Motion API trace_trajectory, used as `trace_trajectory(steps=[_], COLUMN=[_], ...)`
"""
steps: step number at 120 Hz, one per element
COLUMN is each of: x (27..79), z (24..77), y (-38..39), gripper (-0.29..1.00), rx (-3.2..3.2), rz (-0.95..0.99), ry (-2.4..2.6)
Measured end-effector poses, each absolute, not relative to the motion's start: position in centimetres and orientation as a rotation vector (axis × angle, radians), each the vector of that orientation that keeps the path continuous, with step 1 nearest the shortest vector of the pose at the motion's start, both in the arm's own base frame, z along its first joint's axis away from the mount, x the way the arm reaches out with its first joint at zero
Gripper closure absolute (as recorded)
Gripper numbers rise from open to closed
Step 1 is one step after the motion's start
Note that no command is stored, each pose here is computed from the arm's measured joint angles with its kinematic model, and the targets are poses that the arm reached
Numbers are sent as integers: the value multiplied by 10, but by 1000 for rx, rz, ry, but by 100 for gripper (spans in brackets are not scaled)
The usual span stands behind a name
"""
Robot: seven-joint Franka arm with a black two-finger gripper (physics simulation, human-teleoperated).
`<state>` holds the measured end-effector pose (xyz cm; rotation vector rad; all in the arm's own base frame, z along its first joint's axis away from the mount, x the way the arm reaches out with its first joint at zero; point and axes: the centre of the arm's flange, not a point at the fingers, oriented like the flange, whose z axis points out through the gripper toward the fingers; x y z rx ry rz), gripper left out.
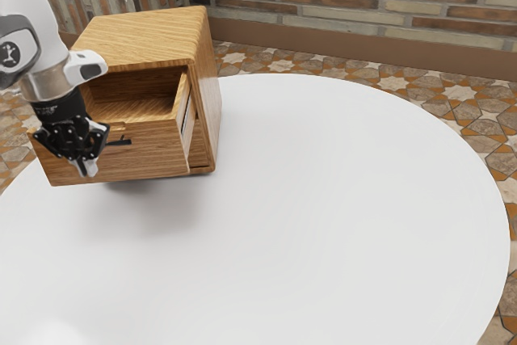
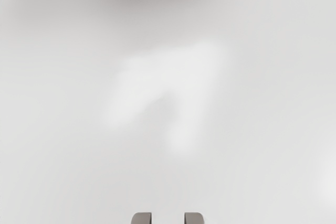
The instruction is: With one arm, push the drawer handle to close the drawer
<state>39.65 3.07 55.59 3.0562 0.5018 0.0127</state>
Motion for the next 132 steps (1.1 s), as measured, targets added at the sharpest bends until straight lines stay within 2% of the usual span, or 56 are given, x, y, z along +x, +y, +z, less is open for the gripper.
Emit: trace_trajectory(steps=[40, 69, 90, 132], x=[440, 466, 487, 527], z=[548, 522, 507, 513], y=[59, 87, 94, 125], gripper=[71, 71, 71, 71], rx=[3063, 3045, 3039, 3034], rz=[69, 52, 108, 229], ry=[576, 643, 652, 692])
